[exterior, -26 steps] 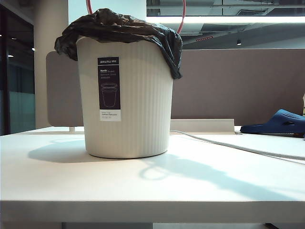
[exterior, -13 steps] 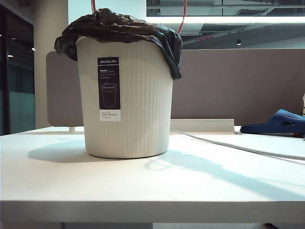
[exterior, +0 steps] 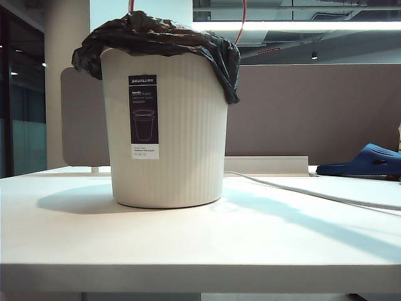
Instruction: Open the ring lid of the trash can, pull out the black garbage bag inside, and place it on the table.
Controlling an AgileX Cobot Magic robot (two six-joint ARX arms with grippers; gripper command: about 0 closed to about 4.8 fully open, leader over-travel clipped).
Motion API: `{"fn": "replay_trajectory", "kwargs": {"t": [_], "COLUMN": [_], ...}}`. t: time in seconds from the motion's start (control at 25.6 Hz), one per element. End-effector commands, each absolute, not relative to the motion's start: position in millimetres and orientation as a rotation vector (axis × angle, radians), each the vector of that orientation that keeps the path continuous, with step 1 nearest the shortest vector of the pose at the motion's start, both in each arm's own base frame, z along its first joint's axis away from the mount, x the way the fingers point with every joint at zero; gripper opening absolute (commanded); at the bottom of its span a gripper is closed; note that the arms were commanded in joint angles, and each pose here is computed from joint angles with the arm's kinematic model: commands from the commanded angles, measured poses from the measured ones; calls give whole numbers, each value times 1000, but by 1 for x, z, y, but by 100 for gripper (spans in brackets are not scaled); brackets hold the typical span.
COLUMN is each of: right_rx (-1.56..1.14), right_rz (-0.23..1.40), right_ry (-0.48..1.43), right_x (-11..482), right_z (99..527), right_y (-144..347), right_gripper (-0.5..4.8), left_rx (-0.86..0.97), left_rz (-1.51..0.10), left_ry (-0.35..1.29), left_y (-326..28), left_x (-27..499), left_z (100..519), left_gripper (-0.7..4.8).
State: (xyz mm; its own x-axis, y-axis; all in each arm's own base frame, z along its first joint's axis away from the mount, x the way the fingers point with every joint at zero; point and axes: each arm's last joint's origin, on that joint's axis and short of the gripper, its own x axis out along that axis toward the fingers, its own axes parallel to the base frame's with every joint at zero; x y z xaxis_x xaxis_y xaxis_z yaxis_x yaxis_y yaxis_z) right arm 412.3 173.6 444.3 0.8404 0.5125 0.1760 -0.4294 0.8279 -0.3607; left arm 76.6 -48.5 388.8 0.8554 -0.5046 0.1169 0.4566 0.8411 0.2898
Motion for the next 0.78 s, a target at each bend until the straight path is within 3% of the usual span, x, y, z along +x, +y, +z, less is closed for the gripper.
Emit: {"fn": "replay_trajectory", "kwargs": {"t": [0.04,0.78], "right_rx": [-296,-217], "right_rz": [494,436], "right_ry": [-293,-246], "right_x": [413,427], "right_z": [450,446], "right_y": [168,137], "right_gripper": [-1,-1], "left_rx": [251,186], "left_rz": [-522,-581], "left_ry": [-190,-109], "left_y": [-47,-47], "left_x": [73,71], "left_z": [389,382], "left_gripper": [273,273]}}
